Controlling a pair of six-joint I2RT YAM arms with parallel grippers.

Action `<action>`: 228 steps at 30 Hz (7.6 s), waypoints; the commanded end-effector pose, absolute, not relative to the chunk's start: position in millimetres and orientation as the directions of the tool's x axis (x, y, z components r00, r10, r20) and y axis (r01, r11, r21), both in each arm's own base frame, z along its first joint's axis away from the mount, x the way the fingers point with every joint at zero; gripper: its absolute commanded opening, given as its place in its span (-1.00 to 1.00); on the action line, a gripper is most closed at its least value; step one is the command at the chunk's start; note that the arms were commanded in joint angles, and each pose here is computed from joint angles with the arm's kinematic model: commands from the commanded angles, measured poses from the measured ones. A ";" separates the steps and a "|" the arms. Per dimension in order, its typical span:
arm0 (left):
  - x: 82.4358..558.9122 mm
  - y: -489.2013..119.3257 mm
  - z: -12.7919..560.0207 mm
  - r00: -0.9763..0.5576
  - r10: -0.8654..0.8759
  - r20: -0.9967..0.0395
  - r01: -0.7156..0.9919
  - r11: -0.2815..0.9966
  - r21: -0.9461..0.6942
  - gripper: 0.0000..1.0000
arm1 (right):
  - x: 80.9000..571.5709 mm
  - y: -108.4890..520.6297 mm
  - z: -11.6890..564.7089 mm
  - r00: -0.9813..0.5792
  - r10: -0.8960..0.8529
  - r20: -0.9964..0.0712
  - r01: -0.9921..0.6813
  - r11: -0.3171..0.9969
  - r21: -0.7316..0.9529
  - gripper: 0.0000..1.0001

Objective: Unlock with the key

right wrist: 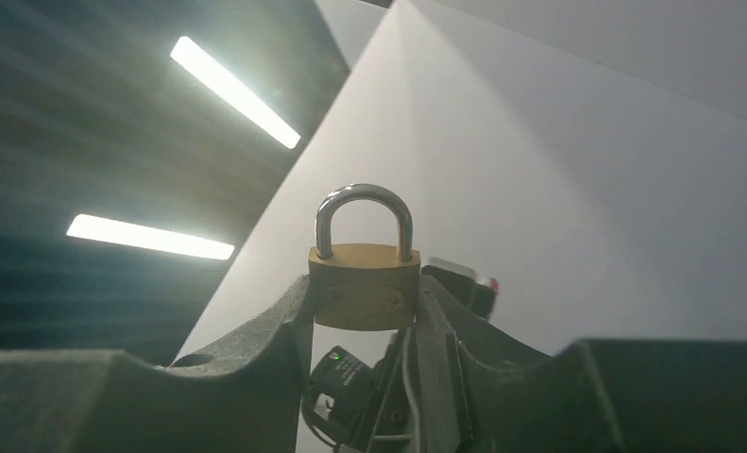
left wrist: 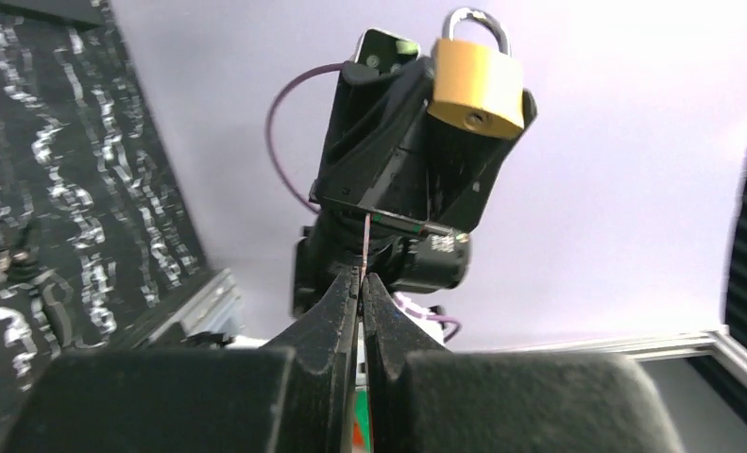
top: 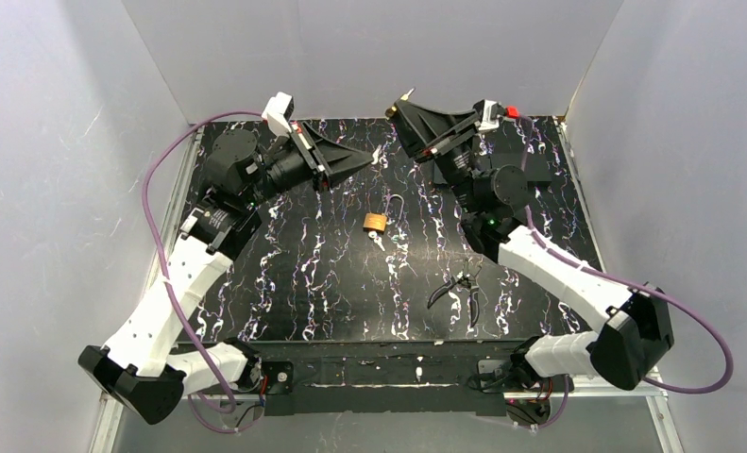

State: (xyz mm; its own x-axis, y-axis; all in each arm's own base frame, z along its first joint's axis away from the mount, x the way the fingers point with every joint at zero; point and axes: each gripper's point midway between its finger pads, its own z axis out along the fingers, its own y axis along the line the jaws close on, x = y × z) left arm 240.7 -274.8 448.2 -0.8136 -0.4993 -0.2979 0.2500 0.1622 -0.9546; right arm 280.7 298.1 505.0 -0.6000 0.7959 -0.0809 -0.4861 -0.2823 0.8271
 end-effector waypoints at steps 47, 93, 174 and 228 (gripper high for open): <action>195.9 -252.3 591.3 -0.881 -0.463 -0.101 0.322 -0.430 -0.843 -1.00 | 179.4 263.1 633.8 -0.742 0.632 -0.222 -0.655 -0.755 0.039 -0.97; 211.3 -252.4 585.4 -0.872 -0.486 -0.062 0.314 -0.456 -0.833 -1.00 | 167.1 282.1 637.0 -0.751 0.596 -0.286 -0.637 -0.768 0.072 -0.97; 226.7 -229.0 576.1 -0.837 -0.547 -0.002 0.298 -0.454 -0.840 -1.00 | 121.1 366.6 602.4 -0.641 0.399 -0.656 -0.683 -0.686 0.250 -0.97; 255.0 -237.8 532.2 -0.827 -0.544 -0.139 0.335 -0.280 -0.900 -1.00 | 165.0 413.6 531.6 -0.598 0.309 -0.739 -0.800 -0.279 0.531 -0.97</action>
